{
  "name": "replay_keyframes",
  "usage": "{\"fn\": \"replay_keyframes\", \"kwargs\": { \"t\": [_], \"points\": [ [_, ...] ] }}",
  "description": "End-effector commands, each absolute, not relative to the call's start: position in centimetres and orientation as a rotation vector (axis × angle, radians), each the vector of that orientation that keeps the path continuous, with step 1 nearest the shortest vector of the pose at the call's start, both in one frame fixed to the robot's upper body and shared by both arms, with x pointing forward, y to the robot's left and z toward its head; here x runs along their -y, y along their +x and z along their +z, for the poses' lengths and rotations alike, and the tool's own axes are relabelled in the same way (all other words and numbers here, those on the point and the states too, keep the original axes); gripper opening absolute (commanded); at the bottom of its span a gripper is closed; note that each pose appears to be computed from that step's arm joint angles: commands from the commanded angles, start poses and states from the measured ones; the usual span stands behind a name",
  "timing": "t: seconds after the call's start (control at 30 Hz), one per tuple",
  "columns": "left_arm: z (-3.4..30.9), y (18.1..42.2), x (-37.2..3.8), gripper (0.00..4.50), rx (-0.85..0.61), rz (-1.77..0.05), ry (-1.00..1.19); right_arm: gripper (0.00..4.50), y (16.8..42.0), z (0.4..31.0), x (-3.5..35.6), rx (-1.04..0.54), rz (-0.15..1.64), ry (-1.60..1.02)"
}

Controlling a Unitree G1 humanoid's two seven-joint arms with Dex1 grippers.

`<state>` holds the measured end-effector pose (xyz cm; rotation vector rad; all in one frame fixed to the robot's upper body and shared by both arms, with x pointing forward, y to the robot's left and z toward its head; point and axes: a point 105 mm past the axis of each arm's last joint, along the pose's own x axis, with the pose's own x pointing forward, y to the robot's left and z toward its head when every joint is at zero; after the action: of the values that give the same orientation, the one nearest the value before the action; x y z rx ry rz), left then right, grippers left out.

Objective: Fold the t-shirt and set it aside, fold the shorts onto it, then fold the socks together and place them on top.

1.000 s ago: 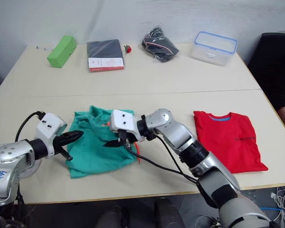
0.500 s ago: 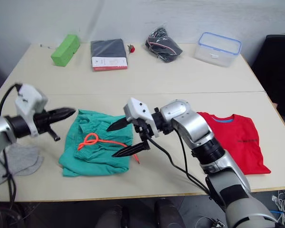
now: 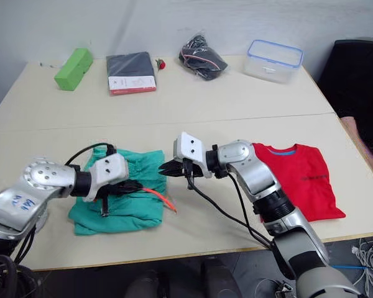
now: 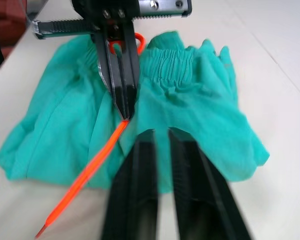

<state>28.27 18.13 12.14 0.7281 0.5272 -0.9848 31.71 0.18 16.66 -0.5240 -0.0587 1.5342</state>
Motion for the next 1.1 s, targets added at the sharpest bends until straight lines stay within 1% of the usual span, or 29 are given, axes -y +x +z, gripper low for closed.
{"fn": "replay_keyframes", "kwargs": {
  "t": [0.03, 0.13, 0.23, 0.33, 0.4, 0.47, 0.53, 0.6, 0.67, 0.73, 0.8, 0.83, 0.9, 0.97, 1.07, 1.1],
  "points": [
    [12.2, 27.5, -19.1, 0.00, -0.520, -0.936, 0.749, 0.03, 31.4, 17.7, -2.3, 0.153, 1.582, -0.566],
    [11.2, 26.4, -19.4, 0.00, -0.545, -0.916, 0.721, 0.03, 31.8, 16.7, -4.2, 0.147, 1.605, -0.600],
    [10.4, 26.0, -19.7, 0.00, -0.553, -0.891, 0.712, 0.03, 32.3, 15.4, -5.2, 0.134, 1.602, -0.671],
    [9.8, 25.9, -19.9, 0.00, -0.552, -0.861, 0.668, 0.03, 34.4, 13.6, -5.7, 0.152, 1.485, -0.863],
    [9.5, 25.8, -20.0, 0.00, -0.556, -0.848, 0.649, 0.03, 36.2, 13.5, -5.6, 0.188, 1.373, -0.949],
    [9.4, 25.5, -20.2, 0.00, -0.562, -0.842, 0.633, 0.03, 38.5, 14.6, -4.9, 0.179, 1.240, -0.895],
    [9.2, 25.4, -20.3, 0.00, -0.566, -0.839, 0.621, 0.03, 39.8, 15.4, -4.3, 0.152, 1.177, -0.802],
    [9.0, 25.3, -20.4, 0.00, -0.570, -0.837, 0.616, 0.03, 40.7, 15.5, -3.5, 0.115, 1.145, -0.763],
    [8.9, 25.3, -20.5, 0.00, -0.573, -0.834, 0.612, 0.03, 41.3, 15.4, -2.8, 0.099, 1.119, -0.781],
    [8.8, 25.5, -20.5, 0.00, -0.567, -0.831, 0.602, 0.03, 41.6, 16.1, -2.2, 0.091, 1.110, -0.730],
    [9.0, 25.7, -20.4, 0.00, -0.553, -0.825, 0.587, 0.03, 41.5, 17.4, -2.1, 0.079, 1.151, -0.576],
    [9.3, 26.0, -20.4, 0.00, -0.533, -0.819, 0.571, 0.03, 41.1, 18.3, -1.9, 0.057, 1.199, -0.471],
    [10.3, 26.8, -20.5, 0.00, -0.461, -0.800, 0.544, 0.03, 40.0, 19.6, -1.0, -0.002, 1.308, -0.306],
    [11.1, 27.3, -20.8, 0.00, -0.395, -0.789, 0.522, 0.03, 38.6, 19.8, 0.5, -0.094, 1.378, -0.196],
    [12.6, 27.0, -21.3, 0.00, -0.326, -0.794, 0.478, 0.56, 35.7, 18.0, 2.9, -0.355, 1.423, -0.008],
    [13.3, 26.8, -21.3, 0.00, -0.303, -0.801, 0.440, 0.86, 34.8, 17.5, 3.2, -0.415, 1.425, 0.029]
  ]
}}
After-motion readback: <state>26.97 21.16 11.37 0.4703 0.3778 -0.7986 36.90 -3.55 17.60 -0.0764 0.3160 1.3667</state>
